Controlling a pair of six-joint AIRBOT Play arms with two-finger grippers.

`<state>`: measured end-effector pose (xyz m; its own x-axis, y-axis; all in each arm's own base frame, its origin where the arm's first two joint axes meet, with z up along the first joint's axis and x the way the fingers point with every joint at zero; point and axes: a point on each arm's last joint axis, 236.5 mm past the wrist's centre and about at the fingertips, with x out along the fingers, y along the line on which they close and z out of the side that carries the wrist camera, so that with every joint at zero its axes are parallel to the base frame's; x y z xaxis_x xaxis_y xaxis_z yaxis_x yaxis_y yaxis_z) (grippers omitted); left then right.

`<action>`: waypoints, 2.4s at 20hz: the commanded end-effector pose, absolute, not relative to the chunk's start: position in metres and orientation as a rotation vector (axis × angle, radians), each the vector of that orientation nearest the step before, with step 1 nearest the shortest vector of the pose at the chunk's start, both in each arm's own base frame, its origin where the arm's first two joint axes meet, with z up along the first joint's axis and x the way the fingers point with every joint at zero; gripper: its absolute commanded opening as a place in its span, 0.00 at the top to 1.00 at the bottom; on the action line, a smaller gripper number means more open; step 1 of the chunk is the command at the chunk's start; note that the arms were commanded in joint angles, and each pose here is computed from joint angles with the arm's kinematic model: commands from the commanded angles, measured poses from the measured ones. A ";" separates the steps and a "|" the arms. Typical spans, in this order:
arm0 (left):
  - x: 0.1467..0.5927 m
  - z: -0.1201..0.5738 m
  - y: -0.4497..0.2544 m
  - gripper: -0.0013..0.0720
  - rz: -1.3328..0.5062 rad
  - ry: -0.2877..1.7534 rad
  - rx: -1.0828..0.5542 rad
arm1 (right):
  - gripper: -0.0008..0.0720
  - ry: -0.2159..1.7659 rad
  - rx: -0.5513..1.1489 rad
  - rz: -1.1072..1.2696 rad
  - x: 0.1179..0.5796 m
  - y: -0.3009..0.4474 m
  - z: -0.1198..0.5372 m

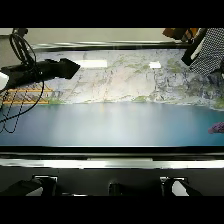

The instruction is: Fold the clothes and pants, and hang the long-sleeved shirts on hangers.

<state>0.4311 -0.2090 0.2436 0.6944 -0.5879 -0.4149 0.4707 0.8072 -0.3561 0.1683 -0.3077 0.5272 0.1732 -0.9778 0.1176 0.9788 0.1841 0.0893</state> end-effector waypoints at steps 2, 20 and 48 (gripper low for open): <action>0.431 0.244 -0.209 0.00 -0.597 0.540 -0.230 | 0.94 -0.275 0.004 -1.464 0.136 -0.327 0.543; 0.431 0.244 -0.209 0.00 -0.587 0.550 -0.266 | 0.30 -0.178 0.235 -1.490 0.105 -0.341 0.497; 0.352 0.131 -0.059 0.35 -0.198 0.986 -0.101 | 0.66 1.118 -0.104 0.352 0.385 0.105 0.130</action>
